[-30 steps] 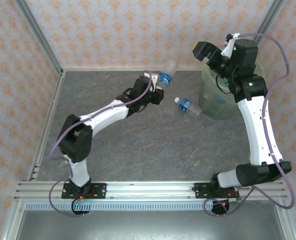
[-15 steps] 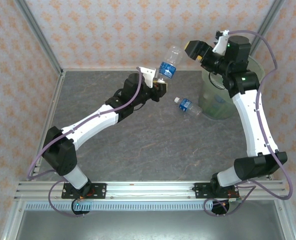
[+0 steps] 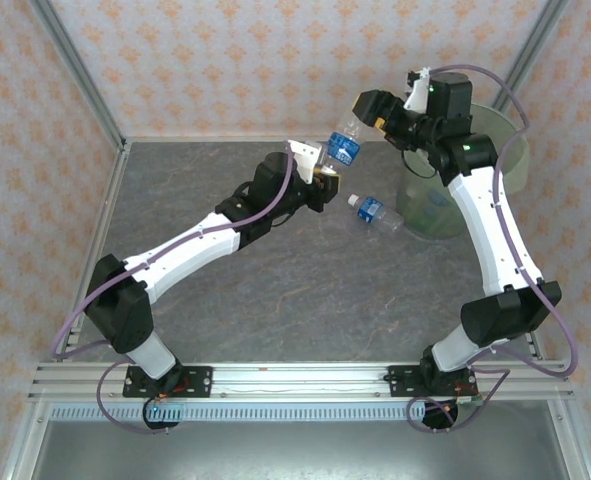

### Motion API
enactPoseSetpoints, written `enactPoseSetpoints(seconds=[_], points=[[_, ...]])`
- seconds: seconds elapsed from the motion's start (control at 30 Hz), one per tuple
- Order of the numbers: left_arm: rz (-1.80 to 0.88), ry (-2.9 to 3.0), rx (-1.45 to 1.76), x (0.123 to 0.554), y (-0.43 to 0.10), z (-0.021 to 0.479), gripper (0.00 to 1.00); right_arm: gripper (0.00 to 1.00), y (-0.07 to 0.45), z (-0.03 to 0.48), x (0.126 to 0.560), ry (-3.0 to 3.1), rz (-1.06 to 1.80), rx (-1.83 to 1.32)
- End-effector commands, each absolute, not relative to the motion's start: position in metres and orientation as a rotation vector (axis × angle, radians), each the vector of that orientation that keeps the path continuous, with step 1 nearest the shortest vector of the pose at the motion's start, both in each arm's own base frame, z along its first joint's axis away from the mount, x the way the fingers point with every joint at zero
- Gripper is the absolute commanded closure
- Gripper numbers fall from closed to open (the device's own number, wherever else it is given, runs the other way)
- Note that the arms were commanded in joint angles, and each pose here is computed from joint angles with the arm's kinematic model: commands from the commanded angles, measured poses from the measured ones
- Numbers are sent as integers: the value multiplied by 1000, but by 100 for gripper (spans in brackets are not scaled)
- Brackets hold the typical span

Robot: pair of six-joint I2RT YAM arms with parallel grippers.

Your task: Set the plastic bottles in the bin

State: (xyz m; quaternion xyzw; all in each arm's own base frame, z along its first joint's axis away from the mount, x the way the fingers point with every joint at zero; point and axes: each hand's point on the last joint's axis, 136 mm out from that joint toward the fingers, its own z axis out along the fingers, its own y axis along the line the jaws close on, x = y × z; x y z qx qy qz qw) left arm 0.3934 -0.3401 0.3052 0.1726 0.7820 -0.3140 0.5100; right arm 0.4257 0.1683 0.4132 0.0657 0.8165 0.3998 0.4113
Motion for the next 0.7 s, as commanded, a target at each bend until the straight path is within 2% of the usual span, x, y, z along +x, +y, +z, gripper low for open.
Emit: enactPoseSetpoints(seconds=[0.0,0.23,0.5,0.57,0.67], points=[[-773,1768,428,383,-338,352,81,15,162,415,428,2054,948,197],[-774,1757,464,377,-345,355,81,17,174,412,424,2061,1035,162],[-772,1762,476,376,-348,355,81,34,187,408,417,2093,1118,102],[-771,1763,475,376,-348,355,81,36,187,410,416,2092,1121,102],[-768,1767,466,377,-348,355,77,41,185,418,414,2073,1117,110]])
